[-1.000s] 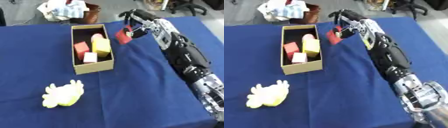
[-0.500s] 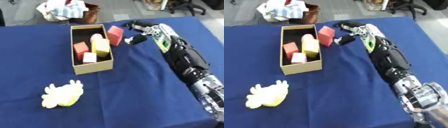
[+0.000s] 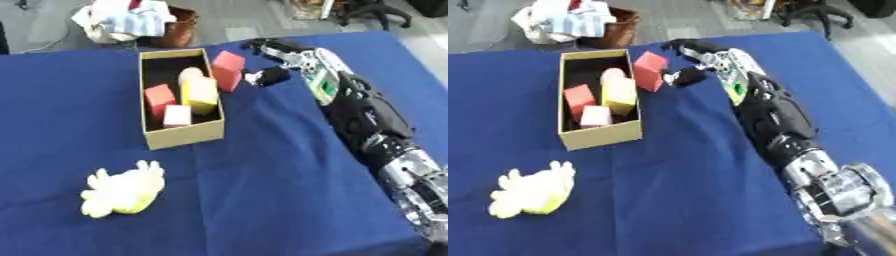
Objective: Pick up objects on the table and place them in the box.
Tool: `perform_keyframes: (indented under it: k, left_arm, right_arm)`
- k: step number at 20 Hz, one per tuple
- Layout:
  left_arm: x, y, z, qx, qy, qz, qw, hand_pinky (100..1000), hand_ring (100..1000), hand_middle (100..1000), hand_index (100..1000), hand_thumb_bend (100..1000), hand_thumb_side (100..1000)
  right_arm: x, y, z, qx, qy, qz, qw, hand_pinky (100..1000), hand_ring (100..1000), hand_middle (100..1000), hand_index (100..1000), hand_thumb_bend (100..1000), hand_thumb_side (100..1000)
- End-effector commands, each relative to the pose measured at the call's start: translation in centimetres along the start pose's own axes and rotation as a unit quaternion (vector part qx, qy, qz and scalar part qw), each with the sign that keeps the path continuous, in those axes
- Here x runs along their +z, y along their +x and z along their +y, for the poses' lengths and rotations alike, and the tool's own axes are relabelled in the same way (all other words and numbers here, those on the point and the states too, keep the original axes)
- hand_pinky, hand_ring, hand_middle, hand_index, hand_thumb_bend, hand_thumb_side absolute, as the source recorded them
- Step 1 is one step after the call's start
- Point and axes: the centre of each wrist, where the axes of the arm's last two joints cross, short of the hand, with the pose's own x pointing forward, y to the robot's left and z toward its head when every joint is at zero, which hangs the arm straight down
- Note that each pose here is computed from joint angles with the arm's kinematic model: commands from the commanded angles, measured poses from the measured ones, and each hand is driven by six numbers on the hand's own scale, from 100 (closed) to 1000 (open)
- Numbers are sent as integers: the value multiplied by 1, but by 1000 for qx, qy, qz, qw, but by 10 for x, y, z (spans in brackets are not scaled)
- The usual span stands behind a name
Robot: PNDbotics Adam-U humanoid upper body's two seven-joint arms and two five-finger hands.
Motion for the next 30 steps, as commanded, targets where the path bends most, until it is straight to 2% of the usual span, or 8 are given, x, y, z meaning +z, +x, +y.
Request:
perform_keyframes:
  k: [1, 8, 14, 21, 25, 26, 28, 30]
  left_arm:
    - [-1, 5, 7, -9, 4, -8, 1000, 702, 609, 618, 775, 315, 612]
    - [-2, 7, 6, -8, 2, -13, 1000, 702, 609, 617, 776, 314, 611]
    - [-4, 8, 6, -6, -1, -16, 1000, 702, 608, 617, 776, 313, 612]
    - [-3, 8, 5, -5, -1, -16, 1000, 702, 608, 616, 776, 312, 613]
    - [-4, 8, 5, -5, -1, -17, 1000, 701, 607, 616, 776, 312, 613]
    - [-4, 8, 5, -5, -1, -17, 1000, 701, 607, 616, 776, 312, 613]
    - [-4, 8, 6, -5, 0, -16, 1000, 701, 607, 616, 776, 312, 613]
    - [-3, 8, 6, -5, 1, -16, 1000, 701, 607, 616, 775, 312, 613]
  right_arm:
    - [-4, 13, -21, 8, -23, -23, 999, 887, 928, 986, 1000, 100, 594]
    - [-15, 18, 2, -2, 8, -7, 1000, 911, 954, 991, 1000, 100, 647]
    - [-18, 18, 17, 21, 19, 14, 999, 967, 998, 1000, 1000, 100, 622]
    - [-19, 14, 32, 23, 38, 19, 999, 912, 944, 977, 1000, 100, 615]
    - [-20, 15, 36, 20, 63, 15, 998, 798, 824, 894, 1000, 100, 359]
    - [-20, 15, 36, 20, 66, 14, 998, 720, 747, 836, 1000, 100, 206]
    - [-20, 16, 35, 20, 63, 12, 998, 644, 662, 773, 970, 100, 101]
    - [-20, 18, 33, 22, 49, 7, 999, 574, 563, 693, 934, 100, 100]
